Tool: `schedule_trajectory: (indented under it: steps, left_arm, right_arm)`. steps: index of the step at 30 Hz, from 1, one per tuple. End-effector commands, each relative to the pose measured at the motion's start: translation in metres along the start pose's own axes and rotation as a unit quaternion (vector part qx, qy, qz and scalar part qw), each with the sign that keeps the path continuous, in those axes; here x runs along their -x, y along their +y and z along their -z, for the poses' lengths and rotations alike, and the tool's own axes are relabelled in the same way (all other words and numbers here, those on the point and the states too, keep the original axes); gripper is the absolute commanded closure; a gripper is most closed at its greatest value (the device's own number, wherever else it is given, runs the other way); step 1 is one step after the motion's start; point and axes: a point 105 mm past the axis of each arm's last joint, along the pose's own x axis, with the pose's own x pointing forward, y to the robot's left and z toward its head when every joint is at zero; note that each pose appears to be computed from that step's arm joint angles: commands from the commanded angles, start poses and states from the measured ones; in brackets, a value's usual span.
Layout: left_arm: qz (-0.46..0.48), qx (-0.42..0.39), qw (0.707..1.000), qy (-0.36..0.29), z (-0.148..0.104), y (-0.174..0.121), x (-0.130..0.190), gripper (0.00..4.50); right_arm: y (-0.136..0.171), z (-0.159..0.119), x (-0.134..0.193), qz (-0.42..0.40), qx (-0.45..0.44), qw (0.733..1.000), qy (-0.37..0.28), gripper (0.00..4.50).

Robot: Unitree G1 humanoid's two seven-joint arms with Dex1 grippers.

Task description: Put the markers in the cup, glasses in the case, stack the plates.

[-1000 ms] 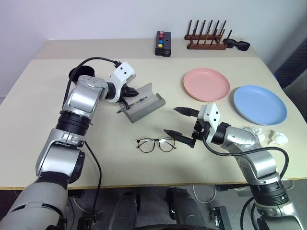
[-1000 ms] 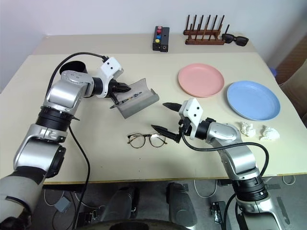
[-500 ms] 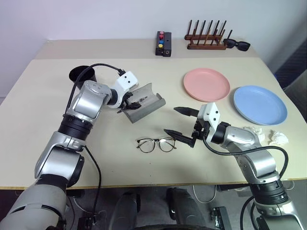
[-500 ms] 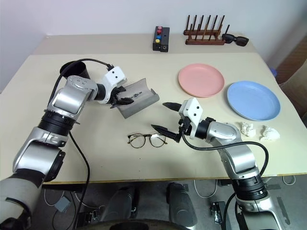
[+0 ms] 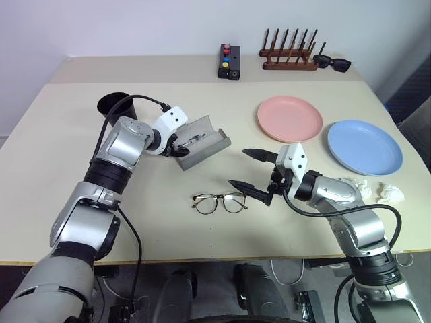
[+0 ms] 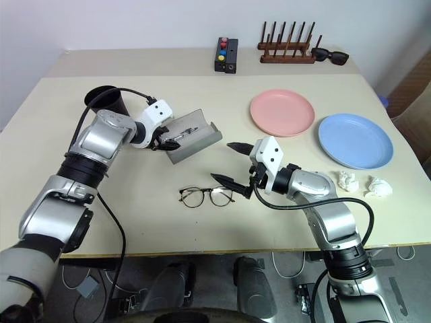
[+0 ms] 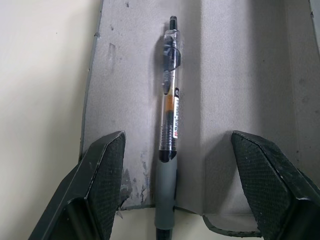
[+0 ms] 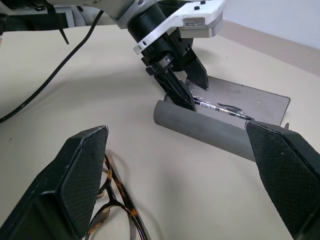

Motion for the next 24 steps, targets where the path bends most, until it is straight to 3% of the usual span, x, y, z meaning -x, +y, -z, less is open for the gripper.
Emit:
schedule_trajectory:
  steps: [1, 6, 11, 18, 24]
  left_arm:
    - [-0.008, -0.001, 1.000, 0.011, 0.004, 0.004, 0.000, 1.98]
    - [-0.008, 0.008, 1.000, 0.010, 0.005, 0.005, -0.001, 4.47]
    - [-0.015, 0.012, 1.000, 0.003, 0.002, 0.007, -0.001, 4.47]
    - [0.028, 0.039, 0.995, -0.092, -0.038, -0.005, 0.011, 4.47]
    - [0.012, 0.026, 0.993, -0.112, -0.048, -0.001, 0.024, 4.47]
  right_arm:
    - [0.003, -0.008, -0.001, -0.003, 0.012, 1.000, -0.015, 0.00]
    - [0.004, -0.008, 0.000, -0.002, 0.011, 1.000, -0.014, 0.00]
    - [0.003, -0.008, 0.000, -0.001, 0.012, 1.000, -0.014, 0.00]
    - [0.003, -0.008, 0.000, -0.002, 0.011, 1.000, -0.013, 0.00]
    - [0.003, -0.007, 0.000, -0.001, 0.010, 1.000, -0.011, 0.00]
